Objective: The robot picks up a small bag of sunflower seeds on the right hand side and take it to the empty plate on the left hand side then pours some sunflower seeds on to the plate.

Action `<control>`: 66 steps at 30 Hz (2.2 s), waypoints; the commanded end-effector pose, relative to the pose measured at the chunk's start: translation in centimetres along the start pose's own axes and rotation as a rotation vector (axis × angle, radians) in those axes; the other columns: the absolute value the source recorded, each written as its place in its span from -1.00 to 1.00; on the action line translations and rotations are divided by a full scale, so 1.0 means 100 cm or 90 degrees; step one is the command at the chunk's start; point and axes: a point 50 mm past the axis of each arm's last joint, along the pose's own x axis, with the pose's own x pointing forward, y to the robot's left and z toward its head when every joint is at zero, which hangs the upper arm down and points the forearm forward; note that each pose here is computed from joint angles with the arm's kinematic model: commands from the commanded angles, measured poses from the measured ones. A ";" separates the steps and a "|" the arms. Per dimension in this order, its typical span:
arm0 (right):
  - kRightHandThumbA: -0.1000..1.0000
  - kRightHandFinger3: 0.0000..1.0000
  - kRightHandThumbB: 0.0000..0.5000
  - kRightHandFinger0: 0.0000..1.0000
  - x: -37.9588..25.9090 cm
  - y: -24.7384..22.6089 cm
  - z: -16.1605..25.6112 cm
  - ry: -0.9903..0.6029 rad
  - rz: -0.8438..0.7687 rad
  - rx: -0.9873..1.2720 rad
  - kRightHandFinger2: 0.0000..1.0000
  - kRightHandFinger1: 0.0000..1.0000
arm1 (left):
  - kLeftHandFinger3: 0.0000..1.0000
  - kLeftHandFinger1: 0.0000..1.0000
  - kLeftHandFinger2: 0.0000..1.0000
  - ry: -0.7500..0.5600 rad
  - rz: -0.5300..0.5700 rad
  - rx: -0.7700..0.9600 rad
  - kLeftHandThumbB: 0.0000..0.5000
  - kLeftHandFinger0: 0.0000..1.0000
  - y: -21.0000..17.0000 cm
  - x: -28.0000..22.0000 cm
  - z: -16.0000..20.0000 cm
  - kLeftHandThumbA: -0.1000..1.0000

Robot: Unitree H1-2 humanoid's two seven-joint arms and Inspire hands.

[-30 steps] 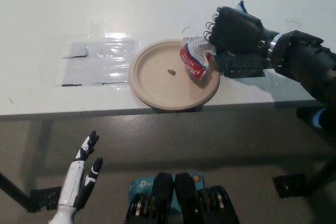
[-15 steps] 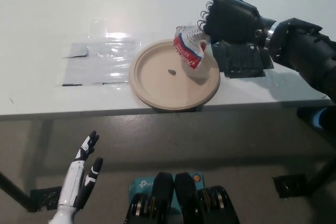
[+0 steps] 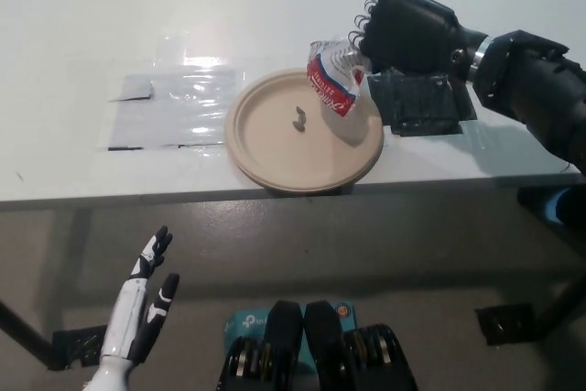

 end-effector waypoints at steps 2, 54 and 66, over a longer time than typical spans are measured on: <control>-1.00 -0.51 0.28 -1.00 0.003 -0.013 -0.030 0.050 -0.043 -0.011 -0.51 -1.00 | 1.00 1.00 1.00 -0.028 0.000 0.005 0.14 1.00 0.006 0.004 0.007 1.00; -1.00 -0.54 0.31 -1.00 0.002 -0.011 -0.029 0.073 -0.052 -0.025 -0.37 -1.00 | 1.00 1.00 1.00 -0.025 -0.005 0.005 0.09 1.00 0.006 0.002 0.007 1.00; -1.00 -0.75 0.34 -1.00 0.004 -0.014 -0.039 0.106 -0.044 0.016 0.00 -1.00 | 1.00 1.00 1.00 -0.028 -0.002 0.008 0.12 1.00 0.008 0.004 0.008 1.00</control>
